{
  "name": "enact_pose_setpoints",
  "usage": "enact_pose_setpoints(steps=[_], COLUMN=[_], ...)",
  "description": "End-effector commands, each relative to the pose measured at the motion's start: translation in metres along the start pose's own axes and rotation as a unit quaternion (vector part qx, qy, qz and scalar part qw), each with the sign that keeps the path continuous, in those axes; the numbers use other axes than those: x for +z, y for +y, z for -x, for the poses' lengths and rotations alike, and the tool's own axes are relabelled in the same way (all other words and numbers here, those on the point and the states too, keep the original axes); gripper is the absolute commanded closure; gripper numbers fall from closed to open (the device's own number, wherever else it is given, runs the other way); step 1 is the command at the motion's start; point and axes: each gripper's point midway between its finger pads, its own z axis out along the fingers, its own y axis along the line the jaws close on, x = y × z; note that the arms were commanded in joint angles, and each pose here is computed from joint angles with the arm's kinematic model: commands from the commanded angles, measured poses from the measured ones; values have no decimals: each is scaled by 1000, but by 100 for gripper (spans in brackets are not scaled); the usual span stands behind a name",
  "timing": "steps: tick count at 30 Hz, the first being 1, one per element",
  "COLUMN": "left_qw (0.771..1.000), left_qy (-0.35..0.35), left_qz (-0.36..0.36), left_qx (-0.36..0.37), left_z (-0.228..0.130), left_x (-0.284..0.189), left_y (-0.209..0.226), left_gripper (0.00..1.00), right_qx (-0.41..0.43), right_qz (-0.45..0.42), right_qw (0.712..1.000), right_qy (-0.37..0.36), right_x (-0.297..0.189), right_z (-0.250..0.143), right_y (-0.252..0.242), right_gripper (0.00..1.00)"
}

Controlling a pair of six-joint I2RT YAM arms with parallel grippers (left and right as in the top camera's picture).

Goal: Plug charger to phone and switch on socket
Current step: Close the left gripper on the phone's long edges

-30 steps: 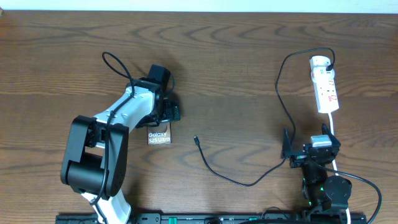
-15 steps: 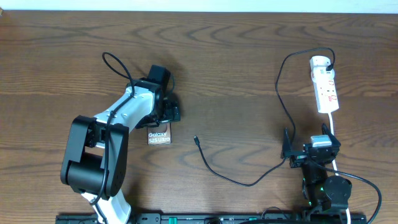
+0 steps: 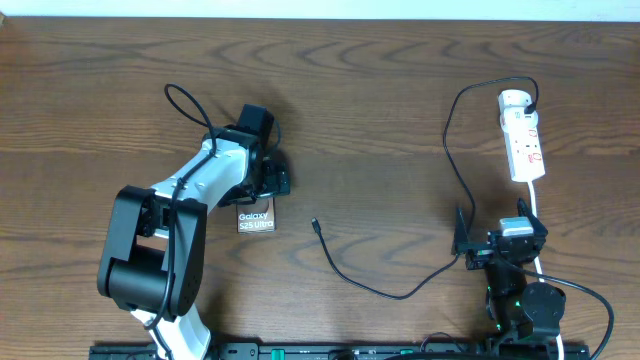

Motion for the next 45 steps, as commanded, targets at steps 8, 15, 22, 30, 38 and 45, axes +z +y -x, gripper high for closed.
enact_pose_setpoints(steps=[8, 15, 22, 30, 38, 45], left_qw=[999, 999, 999, 997, 997, 998], left_qy=[31, 31, 35, 42, 36, 28], left_qz=[5, 5, 7, 8, 6, 2], left_qx=[29, 28, 29, 72, 72, 58], left_z=[-16, -16, -18, -21, -19, -15], left_x=[10, 10, 10, 10, 10, 10], left_y=[5, 5, 6, 8, 6, 4], left_gripper=[2, 2, 2, 2, 2, 6], right_qx=[-2, -2, -2, -2, -2, -2], right_qz=[0, 0, 0, 0, 0, 0], right_qw=[1000, 1000, 1000, 1000, 1000, 1000], right_qy=[0, -1, -1, -1, 0, -1], right_x=[0, 0, 0, 0, 0, 0], right_z=[-1, -1, -1, -1, -1, -1], right_y=[1, 1, 1, 1, 1, 1], right_gripper=[1, 1, 1, 1, 1, 1])
